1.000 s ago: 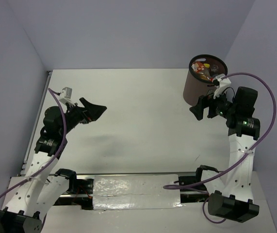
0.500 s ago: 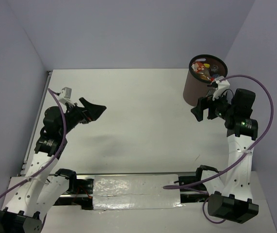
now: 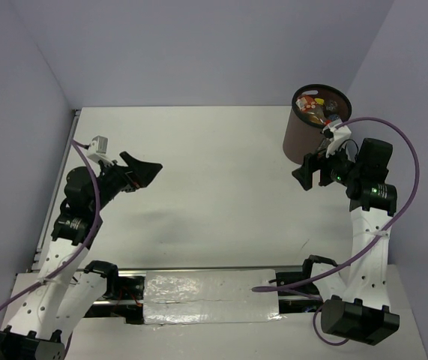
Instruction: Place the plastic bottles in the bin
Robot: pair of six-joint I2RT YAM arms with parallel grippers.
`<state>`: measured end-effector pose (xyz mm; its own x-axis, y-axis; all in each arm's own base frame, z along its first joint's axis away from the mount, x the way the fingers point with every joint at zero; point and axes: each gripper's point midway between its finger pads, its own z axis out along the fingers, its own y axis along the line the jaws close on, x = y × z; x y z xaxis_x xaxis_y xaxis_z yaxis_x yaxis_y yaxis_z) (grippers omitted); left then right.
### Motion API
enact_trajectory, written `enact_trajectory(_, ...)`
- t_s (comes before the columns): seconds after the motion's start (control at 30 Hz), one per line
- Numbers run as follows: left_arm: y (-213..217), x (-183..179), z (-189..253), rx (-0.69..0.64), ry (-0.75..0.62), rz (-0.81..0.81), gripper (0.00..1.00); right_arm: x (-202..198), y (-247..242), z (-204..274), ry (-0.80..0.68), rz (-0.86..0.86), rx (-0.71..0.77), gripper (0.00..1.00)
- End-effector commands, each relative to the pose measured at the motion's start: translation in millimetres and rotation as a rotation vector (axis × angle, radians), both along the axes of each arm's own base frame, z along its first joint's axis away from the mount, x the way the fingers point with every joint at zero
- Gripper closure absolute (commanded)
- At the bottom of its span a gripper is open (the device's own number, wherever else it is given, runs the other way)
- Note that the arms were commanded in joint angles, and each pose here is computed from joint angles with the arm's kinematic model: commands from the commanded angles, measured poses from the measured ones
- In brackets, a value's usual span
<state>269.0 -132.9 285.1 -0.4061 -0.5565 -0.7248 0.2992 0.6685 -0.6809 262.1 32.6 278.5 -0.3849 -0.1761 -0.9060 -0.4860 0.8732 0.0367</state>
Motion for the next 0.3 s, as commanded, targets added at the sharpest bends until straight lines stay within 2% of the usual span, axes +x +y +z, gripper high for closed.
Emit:
enact_trajectory(0.0, 3.3, -0.5, 4.7, 0.004, -0.028, 0.014, 0.01, 3.9, 3.0, 7.3, -0.052, 0.027, -0.008, 0.00)
enact_trajectory(0.27, 3.8, -0.6, 3.3, 0.005, -0.032, 0.015, 0.01, 7.3, -1.6, 12.2, -0.073, -0.006, -0.014, 0.00)
